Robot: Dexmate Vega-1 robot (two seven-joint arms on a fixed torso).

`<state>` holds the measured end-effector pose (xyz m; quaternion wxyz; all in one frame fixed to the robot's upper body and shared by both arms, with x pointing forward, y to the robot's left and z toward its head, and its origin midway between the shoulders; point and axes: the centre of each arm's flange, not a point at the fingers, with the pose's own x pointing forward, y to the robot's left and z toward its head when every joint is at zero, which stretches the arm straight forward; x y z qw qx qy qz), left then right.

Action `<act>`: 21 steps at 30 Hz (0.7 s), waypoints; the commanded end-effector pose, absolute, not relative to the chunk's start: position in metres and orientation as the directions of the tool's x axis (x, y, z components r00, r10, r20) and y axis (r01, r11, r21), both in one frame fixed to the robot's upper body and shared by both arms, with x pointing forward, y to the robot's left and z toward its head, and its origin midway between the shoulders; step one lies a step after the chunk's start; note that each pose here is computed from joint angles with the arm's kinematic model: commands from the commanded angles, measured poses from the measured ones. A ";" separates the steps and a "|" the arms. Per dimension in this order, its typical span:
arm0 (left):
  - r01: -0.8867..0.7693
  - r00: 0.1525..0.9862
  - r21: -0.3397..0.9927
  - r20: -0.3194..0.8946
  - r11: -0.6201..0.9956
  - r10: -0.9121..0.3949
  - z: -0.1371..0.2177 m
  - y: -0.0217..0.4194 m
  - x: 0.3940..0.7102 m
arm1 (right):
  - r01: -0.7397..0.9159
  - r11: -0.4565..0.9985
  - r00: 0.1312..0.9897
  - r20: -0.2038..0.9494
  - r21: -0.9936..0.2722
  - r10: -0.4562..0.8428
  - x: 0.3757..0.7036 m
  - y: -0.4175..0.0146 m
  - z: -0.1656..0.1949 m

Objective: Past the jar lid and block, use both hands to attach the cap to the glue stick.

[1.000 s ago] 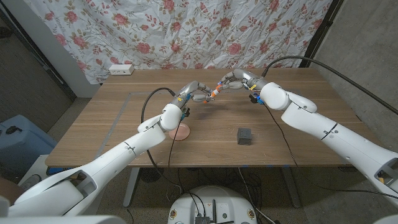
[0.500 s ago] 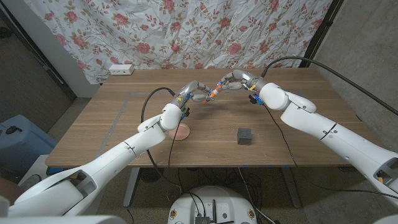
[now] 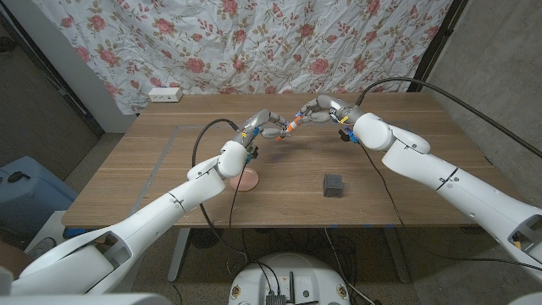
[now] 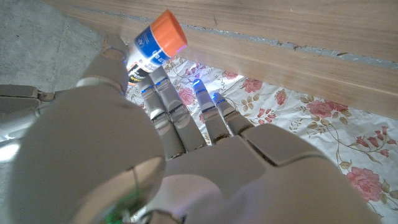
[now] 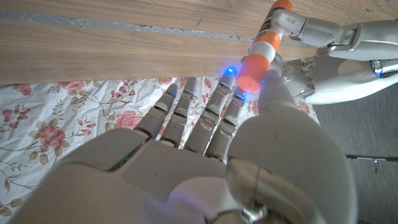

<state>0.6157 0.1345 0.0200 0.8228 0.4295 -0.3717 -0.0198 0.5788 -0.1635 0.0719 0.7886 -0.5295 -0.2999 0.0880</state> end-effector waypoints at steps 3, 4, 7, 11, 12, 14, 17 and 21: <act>-0.286 0.725 0.722 0.593 0.629 -0.351 0.020 0.135 0.616 | 0.179 0.440 0.806 0.388 -0.880 0.447 0.580 -0.168 0.073; -0.286 0.726 0.722 0.592 0.630 -0.350 0.020 0.135 0.616 | 0.179 0.441 0.806 0.388 -0.880 0.446 0.581 -0.168 0.073; -0.288 0.729 0.722 0.591 0.629 -0.345 0.020 0.135 0.617 | 0.179 0.442 0.806 0.388 -0.879 0.446 0.581 -0.168 0.073; -0.289 0.727 0.722 0.593 0.629 -0.347 0.021 0.135 0.618 | 0.176 0.442 0.805 0.387 -0.879 0.448 0.581 -0.168 0.073; -0.288 0.727 0.722 0.593 0.629 -0.348 0.022 0.135 0.618 | 0.176 0.444 0.806 0.387 -0.879 0.448 0.581 -0.168 0.073; -0.288 0.724 0.722 0.594 0.629 -0.350 0.022 0.134 0.618 | 0.175 0.443 0.805 0.387 -0.879 0.449 0.581 -0.168 0.073; -0.289 0.724 0.723 0.594 0.628 -0.350 0.022 0.134 0.618 | 0.173 0.447 0.806 0.387 -0.878 0.447 0.581 -0.168 0.073; -0.291 0.727 0.720 0.594 0.630 -0.344 0.022 0.133 0.618 | 0.165 0.456 0.808 0.385 -0.875 0.446 0.581 -0.169 0.073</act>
